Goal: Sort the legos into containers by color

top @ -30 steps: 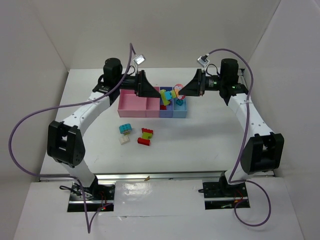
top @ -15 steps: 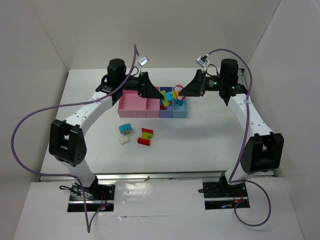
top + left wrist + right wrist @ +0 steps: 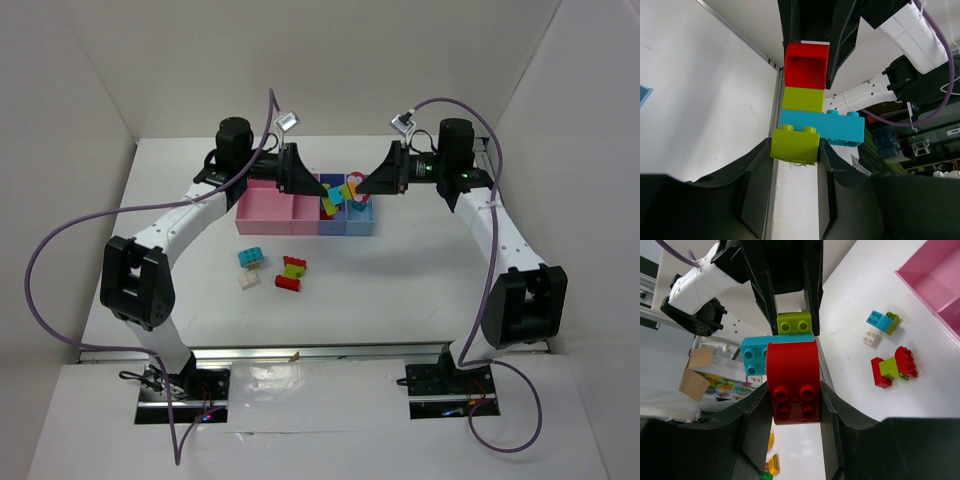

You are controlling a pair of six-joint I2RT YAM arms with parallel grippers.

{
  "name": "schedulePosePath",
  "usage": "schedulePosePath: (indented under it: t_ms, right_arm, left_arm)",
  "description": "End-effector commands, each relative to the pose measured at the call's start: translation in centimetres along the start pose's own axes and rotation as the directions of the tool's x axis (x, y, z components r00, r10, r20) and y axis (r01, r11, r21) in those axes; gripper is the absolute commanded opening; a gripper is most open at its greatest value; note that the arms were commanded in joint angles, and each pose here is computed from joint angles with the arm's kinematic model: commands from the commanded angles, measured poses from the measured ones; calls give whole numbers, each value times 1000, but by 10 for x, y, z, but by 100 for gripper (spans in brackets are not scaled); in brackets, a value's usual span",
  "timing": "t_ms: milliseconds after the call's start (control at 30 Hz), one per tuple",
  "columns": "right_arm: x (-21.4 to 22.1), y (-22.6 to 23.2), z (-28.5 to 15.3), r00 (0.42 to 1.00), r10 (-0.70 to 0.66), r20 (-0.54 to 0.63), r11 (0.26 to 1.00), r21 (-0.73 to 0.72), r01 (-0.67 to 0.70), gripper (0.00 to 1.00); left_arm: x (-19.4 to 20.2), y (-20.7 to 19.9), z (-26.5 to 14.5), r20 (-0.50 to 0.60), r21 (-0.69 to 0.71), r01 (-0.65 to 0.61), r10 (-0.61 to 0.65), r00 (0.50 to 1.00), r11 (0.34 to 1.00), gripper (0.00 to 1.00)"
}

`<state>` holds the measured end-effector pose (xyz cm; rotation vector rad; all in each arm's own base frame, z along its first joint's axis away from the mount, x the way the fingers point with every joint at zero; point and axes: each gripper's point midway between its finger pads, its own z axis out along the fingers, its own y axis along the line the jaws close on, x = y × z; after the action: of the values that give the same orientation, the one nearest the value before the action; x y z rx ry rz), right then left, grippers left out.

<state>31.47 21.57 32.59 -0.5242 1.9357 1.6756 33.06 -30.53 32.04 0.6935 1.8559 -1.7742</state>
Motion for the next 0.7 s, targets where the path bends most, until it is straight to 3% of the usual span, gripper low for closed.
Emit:
schedulePosePath:
  t_ms: [0,33,533,667]
  right_arm:
    - [0,8,8,999,-50,-15,999,-5,49,22]
    - [-1,7,8,999,-50,-11,999,3,50,22]
    - [-6,-20,0,999,-38,38,995,88,35,19]
    - [-20,-37,-1,996,-46,74,982,189,31,19]
  left_arm:
    - [-3,3,6,-7,7,-60,60,998,998,6]
    - [-6,2,2,-7,5,-54,54,999,999,0]
    - [-11,32,-44,51,-124,18,-12,999,992,0]
    - [-20,59,-73,129,-258,63,-31,991,964,0]
